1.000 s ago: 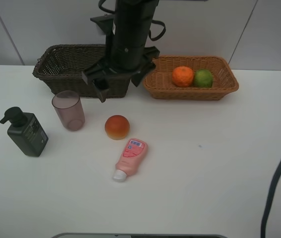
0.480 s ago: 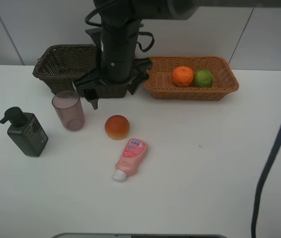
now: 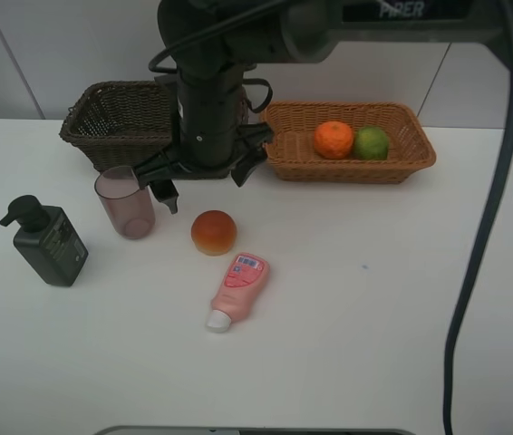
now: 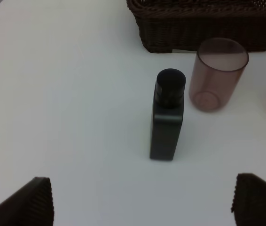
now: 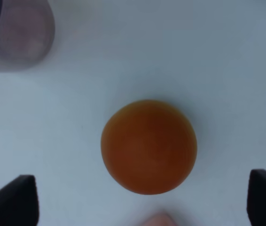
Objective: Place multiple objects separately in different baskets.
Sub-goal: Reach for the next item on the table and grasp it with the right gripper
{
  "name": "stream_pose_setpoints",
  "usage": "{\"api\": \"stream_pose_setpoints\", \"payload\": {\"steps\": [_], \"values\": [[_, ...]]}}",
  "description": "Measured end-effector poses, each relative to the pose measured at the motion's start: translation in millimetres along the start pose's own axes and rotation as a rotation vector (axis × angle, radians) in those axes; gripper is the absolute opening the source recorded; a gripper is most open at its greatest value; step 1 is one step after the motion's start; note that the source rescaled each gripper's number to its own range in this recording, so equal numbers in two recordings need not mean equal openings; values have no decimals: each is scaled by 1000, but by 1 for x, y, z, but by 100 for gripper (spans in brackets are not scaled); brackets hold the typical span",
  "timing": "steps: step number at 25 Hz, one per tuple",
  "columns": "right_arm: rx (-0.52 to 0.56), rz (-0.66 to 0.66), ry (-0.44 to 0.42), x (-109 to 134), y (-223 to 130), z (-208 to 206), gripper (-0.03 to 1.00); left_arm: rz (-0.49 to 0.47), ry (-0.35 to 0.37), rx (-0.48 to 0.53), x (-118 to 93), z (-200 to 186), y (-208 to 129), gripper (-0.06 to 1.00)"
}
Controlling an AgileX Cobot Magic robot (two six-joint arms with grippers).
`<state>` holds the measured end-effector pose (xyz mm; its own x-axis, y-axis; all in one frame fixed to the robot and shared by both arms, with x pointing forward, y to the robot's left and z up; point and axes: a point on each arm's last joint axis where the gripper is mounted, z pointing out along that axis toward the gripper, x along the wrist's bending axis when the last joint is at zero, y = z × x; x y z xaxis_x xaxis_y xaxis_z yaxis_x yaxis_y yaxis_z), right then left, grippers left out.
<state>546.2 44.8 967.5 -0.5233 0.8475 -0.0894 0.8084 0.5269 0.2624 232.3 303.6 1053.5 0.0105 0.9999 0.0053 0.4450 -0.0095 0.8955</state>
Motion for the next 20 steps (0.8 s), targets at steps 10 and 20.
{"api": "stream_pose_setpoints", "payload": {"steps": [10, 20], "values": [[3, 64, -2, 0, 0, 2, 96, 0, 0, 0, 0, 0, 0, 98], [11, 82, 2, 1, -1, 2, 96, 0, 0, 0, 0, 0, 0, 98]]}}
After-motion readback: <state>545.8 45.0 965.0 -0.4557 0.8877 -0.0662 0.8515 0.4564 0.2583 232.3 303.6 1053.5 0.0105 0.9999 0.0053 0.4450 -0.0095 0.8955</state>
